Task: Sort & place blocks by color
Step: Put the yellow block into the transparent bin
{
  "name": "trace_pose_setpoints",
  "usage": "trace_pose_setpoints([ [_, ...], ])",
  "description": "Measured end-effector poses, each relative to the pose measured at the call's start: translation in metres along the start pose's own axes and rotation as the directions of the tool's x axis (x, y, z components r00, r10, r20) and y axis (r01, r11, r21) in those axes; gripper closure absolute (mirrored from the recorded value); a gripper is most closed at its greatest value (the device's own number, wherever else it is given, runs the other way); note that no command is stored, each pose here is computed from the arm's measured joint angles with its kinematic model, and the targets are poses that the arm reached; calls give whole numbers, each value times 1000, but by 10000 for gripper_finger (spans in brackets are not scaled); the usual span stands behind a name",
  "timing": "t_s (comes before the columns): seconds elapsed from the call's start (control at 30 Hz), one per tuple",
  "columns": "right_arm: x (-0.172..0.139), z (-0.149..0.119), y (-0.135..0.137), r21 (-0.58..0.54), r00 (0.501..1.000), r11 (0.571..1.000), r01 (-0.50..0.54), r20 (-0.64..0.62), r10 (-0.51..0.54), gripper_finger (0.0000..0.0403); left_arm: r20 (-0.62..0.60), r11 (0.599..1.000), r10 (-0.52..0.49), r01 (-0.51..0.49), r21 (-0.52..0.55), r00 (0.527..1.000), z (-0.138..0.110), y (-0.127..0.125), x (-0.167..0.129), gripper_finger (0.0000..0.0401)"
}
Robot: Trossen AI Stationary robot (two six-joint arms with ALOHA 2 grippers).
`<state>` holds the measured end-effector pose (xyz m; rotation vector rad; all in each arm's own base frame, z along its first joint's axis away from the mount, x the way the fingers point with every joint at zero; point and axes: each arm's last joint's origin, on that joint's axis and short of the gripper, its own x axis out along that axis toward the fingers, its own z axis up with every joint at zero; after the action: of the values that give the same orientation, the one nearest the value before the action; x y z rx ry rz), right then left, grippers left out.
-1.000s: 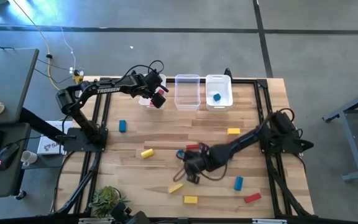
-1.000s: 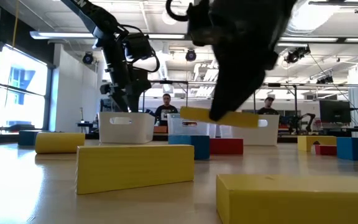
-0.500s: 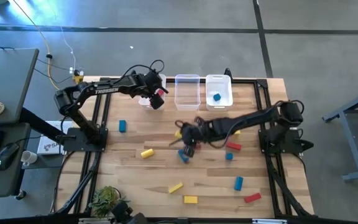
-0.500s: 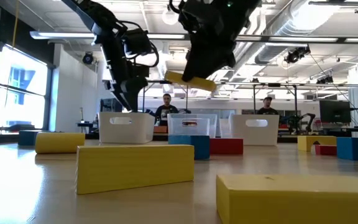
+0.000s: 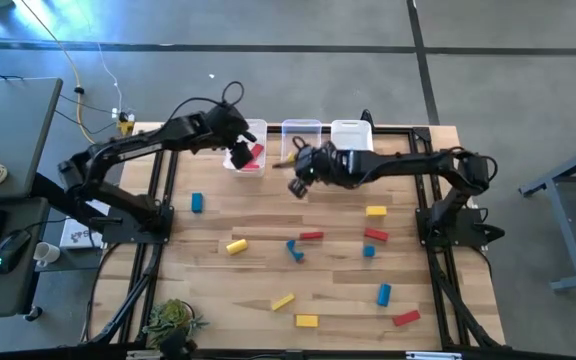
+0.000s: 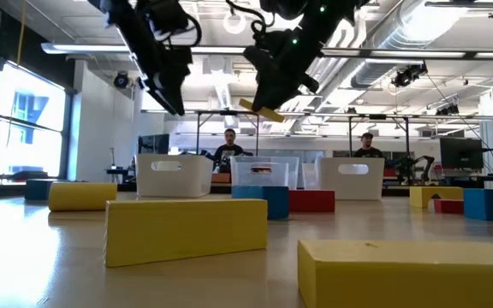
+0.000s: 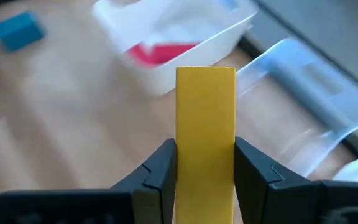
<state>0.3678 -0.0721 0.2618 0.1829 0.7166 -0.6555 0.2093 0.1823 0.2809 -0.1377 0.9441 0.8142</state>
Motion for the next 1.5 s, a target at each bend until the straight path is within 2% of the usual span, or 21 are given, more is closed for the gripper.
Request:
trace_pose_setpoints([
  [0.1,5,8,-14,24,998,998,53,43,-54,304,12,999,-2,2,-43,1000,-4,4,-18,182],
  [0.27,12,17,-34,79,987,988,134,84,-140,304,-20,978,-18,14,-207,1000,-14,7,-37,182],
  [0.4,16,24,-45,125,972,977,175,135,-191,304,-101,944,-33,-2,-331,994,-24,7,-41,182],
  [0.53,25,26,-51,123,968,975,186,146,-203,304,-197,909,-66,-22,-416,978,-34,6,-43,182],
  [0.87,52,17,-64,-10,982,984,177,64,-176,304,-340,845,-88,-111,-523,936,-61,-16,-30,182],
  [1.27,67,11,-69,-217,995,971,99,13,-98,304,-456,721,-81,-264,-641,886,-97,-41,-15,182],
  [1.5,83,2,-78,-264,996,962,65,-49,-80,304,-539,664,-42,-380,-644,841,-126,-48,-4,182],
])
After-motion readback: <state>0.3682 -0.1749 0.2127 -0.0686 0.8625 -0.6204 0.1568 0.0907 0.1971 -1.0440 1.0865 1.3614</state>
